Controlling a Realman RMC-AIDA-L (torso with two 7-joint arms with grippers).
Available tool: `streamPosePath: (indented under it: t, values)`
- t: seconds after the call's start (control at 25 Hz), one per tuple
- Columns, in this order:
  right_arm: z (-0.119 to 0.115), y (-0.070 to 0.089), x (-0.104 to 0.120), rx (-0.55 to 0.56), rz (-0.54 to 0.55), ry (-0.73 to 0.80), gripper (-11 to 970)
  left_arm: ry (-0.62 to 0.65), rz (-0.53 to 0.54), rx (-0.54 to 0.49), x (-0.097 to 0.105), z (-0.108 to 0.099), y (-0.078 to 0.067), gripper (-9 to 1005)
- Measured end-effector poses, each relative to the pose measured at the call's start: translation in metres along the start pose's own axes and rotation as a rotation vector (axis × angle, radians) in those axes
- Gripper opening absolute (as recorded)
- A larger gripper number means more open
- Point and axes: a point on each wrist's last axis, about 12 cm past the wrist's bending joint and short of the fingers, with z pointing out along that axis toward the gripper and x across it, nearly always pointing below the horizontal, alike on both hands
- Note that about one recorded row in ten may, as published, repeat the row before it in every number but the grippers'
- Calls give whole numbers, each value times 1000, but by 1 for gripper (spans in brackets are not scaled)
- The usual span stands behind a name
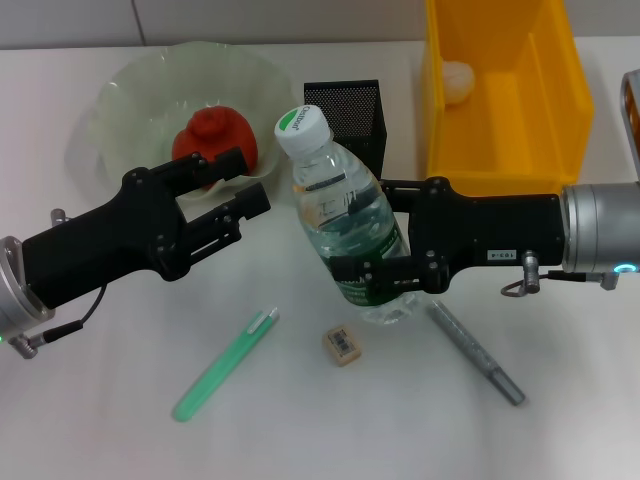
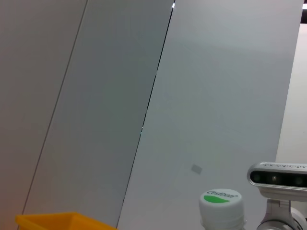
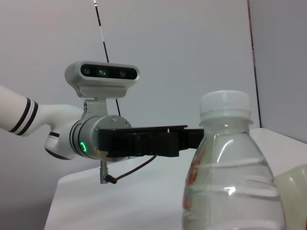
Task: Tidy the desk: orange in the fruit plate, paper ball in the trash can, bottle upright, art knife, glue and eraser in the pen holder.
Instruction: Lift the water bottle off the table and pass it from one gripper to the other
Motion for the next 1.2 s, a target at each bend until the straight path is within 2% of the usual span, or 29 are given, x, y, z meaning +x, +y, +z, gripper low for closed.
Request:
streamPosePath:
  t: [0.92,1.2]
  values:
    - [4,0,10,11,-13,8,762,-8,4,23,-3,6,1,528]
    - [7,0,10,18,-36,-37,762,-11,1,32,-5,9,1,528]
